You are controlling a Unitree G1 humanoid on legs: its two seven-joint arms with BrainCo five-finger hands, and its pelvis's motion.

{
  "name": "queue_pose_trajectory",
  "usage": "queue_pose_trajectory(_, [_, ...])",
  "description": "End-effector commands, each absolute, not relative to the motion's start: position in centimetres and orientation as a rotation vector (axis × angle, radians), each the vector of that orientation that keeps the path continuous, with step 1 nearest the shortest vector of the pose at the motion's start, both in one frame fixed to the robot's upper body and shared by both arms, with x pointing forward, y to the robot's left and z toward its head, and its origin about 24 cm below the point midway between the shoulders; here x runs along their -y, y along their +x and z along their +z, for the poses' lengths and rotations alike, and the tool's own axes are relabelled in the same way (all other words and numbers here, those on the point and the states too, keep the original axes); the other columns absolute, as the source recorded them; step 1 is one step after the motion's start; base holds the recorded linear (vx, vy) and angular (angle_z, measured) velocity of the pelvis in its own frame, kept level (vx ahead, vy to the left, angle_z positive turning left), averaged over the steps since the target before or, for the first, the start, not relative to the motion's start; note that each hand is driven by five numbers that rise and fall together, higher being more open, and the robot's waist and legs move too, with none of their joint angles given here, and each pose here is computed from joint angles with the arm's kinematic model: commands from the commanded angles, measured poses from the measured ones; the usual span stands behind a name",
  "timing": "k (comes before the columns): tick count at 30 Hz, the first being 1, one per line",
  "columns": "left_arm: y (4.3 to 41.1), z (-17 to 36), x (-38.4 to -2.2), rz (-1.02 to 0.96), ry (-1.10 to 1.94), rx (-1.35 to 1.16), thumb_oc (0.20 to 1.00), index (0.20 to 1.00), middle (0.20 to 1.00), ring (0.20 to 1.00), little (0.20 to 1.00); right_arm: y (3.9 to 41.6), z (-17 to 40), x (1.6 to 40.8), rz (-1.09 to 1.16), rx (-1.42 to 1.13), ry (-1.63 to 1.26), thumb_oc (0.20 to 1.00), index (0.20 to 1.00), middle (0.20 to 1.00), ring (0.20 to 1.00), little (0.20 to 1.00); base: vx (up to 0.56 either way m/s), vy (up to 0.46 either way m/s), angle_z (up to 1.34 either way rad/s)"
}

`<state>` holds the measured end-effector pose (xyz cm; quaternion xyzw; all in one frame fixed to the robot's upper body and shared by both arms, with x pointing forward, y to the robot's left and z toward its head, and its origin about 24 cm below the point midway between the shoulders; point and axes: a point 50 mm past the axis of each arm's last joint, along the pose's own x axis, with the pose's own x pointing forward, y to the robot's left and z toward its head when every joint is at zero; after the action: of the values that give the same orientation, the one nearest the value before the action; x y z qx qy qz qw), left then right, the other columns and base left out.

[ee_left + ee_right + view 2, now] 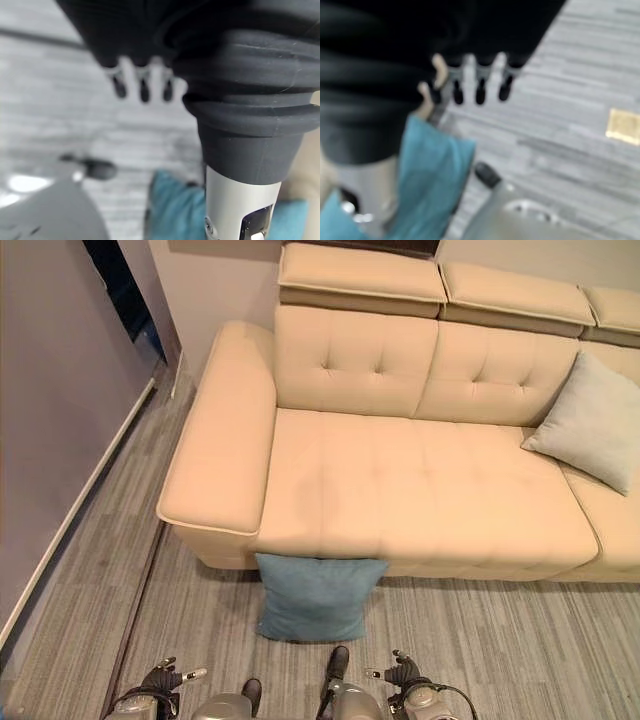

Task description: Pick up all the scattered cushions and arrange them neatly on the sofa.

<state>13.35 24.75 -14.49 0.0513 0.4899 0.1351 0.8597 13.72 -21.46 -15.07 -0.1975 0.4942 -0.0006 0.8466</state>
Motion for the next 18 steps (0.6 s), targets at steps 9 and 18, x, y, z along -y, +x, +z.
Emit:
queue_pose_trajectory(9, [19.9,-11.5,-23.7,0.238,0.104,-0.785,1.000,1.000,1.000,1.000,1.000,17.9,-12.7,23.7,-0.122,-0.884,-0.416,1.000,1.000,1.000,1.000,1.000,0.01,-0.014,0.38])
queue_pose_trajectory(18, [27.0,-5.2,-23.7,0.324,0.041,-0.431,1.000,1.000,1.000,1.000,1.000,24.8,-7.4,24.4,-0.280,-0.567,-0.331,1.000,1.000,1.000,1.000,1.000,-0.10,0.155,-0.40])
